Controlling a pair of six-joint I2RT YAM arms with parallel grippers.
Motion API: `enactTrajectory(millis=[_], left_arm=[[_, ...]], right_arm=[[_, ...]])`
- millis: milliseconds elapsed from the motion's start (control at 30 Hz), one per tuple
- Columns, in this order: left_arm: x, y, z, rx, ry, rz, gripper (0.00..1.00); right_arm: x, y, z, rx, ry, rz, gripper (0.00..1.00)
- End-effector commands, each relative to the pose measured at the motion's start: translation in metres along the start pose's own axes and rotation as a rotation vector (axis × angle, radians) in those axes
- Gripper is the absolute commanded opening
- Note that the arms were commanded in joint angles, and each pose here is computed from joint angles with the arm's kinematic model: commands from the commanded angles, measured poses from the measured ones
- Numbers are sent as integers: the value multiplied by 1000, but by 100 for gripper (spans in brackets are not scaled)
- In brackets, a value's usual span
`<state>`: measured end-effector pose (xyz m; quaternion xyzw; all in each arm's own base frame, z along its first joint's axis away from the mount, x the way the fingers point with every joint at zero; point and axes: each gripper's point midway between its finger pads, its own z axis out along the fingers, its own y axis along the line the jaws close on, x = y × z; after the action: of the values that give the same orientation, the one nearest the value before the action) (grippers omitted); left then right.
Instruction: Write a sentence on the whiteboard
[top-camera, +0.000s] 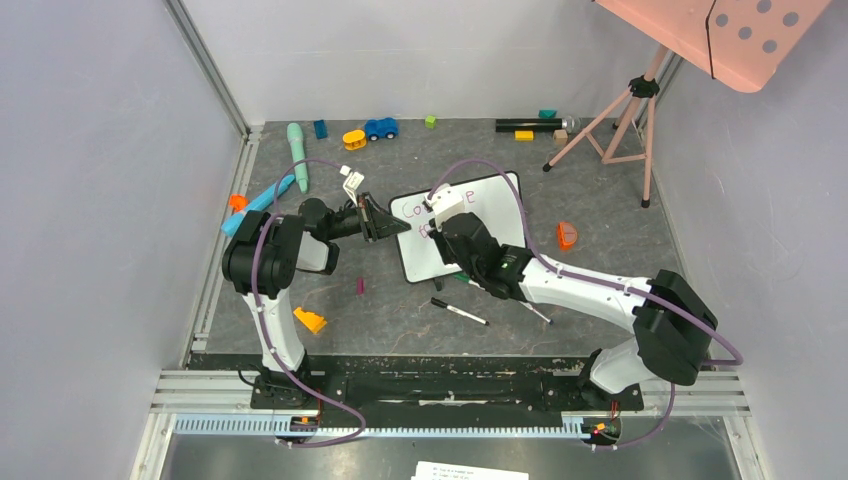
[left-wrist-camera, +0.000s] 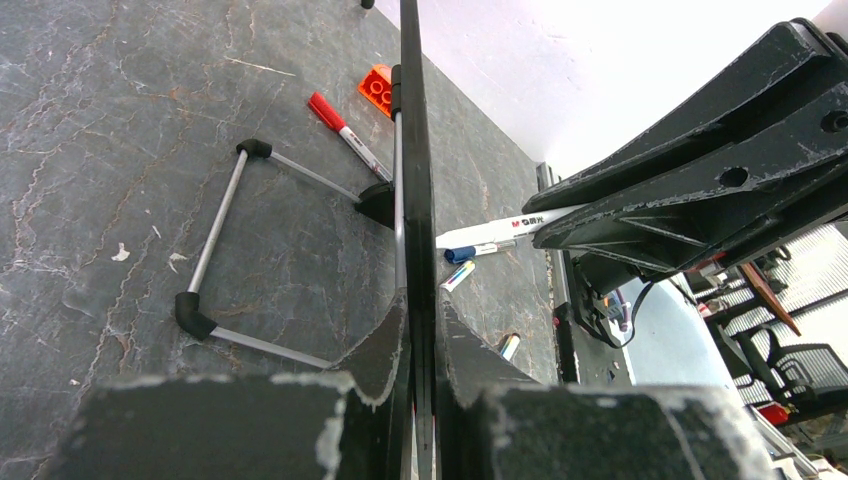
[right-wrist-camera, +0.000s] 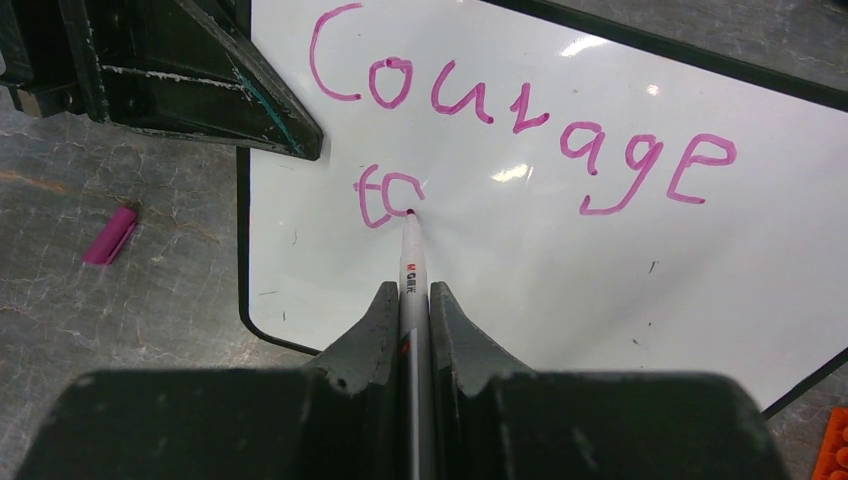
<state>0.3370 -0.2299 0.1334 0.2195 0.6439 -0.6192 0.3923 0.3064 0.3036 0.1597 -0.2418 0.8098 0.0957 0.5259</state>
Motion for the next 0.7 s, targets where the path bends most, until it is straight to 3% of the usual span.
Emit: enactTrajectory(millis=[0,667], left_arm=[[-14,-16,1,47,-17,126,2],[-14,-16,1,50,-15,128,2]], right_arm=[[-26,-12,2,46,-49,13,0],[-44,-8,-15,-33,-121,20,0]])
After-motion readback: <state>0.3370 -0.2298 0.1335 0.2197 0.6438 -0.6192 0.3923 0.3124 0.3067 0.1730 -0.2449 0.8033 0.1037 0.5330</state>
